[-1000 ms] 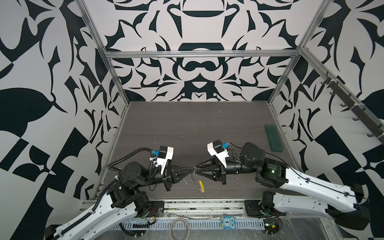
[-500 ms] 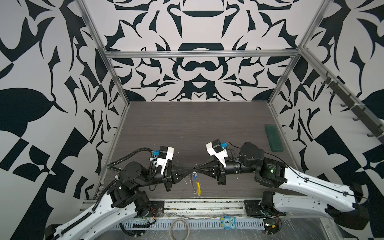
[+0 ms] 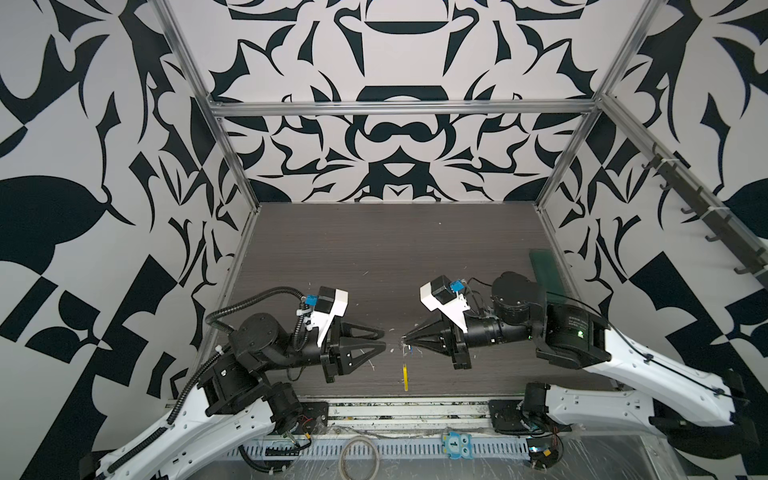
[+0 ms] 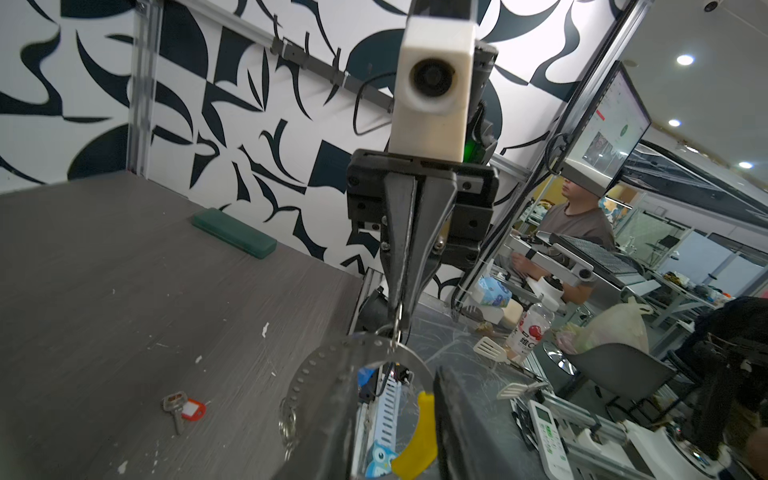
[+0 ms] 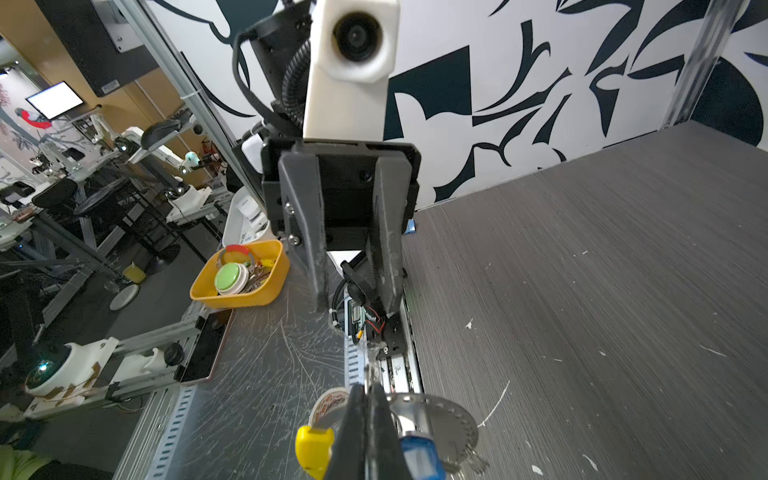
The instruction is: Remove the keys from the keyring
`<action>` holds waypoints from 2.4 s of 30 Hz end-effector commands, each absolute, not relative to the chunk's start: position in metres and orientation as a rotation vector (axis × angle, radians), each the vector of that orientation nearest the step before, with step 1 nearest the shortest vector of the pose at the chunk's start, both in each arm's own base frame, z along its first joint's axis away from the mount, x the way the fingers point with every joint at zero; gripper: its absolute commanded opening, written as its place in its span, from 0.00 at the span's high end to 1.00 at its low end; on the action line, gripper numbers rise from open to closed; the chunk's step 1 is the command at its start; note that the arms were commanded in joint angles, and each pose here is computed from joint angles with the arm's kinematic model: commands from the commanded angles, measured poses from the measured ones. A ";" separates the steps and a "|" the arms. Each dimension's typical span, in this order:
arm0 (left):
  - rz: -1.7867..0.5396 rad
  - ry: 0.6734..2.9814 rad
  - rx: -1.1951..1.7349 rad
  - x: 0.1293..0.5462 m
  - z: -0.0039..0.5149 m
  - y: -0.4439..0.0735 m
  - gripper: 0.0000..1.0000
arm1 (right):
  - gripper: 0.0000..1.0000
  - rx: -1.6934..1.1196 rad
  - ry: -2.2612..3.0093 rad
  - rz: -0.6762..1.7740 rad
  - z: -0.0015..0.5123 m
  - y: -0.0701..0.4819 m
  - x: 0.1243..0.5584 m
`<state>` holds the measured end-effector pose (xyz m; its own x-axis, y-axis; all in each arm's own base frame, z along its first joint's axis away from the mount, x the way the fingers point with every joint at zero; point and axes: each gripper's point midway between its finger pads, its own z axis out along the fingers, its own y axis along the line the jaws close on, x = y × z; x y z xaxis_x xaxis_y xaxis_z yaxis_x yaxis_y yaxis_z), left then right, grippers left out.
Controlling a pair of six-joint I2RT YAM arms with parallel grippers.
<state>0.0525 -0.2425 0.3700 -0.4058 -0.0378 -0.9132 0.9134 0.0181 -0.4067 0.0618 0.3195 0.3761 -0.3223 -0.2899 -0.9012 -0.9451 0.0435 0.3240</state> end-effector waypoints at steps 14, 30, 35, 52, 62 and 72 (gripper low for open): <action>-1.531 1.657 1.094 0.043 0.355 -0.258 0.78 | 1.00 -1.342 1.720 1.279 0.384 0.322 0.058; -1.526 1.644 1.083 0.046 0.359 -0.259 0.96 | 1.00 -1.340 1.713 1.305 0.388 0.333 0.060; -1.513 1.635 1.061 0.048 0.358 -0.258 1.00 | 1.00 -1.308 1.688 1.299 0.394 0.332 0.063; -1.528 1.408 0.901 0.055 0.376 -0.244 1.00 | 0.58 -1.084 1.435 1.323 0.391 0.313 0.072; -1.559 1.368 0.877 0.058 0.379 -0.248 1.00 | 0.55 -1.058 1.369 1.342 0.391 0.312 0.071; -1.575 1.355 0.867 0.058 0.377 -0.250 1.00 | 0.55 -1.024 1.303 1.438 0.402 0.321 0.068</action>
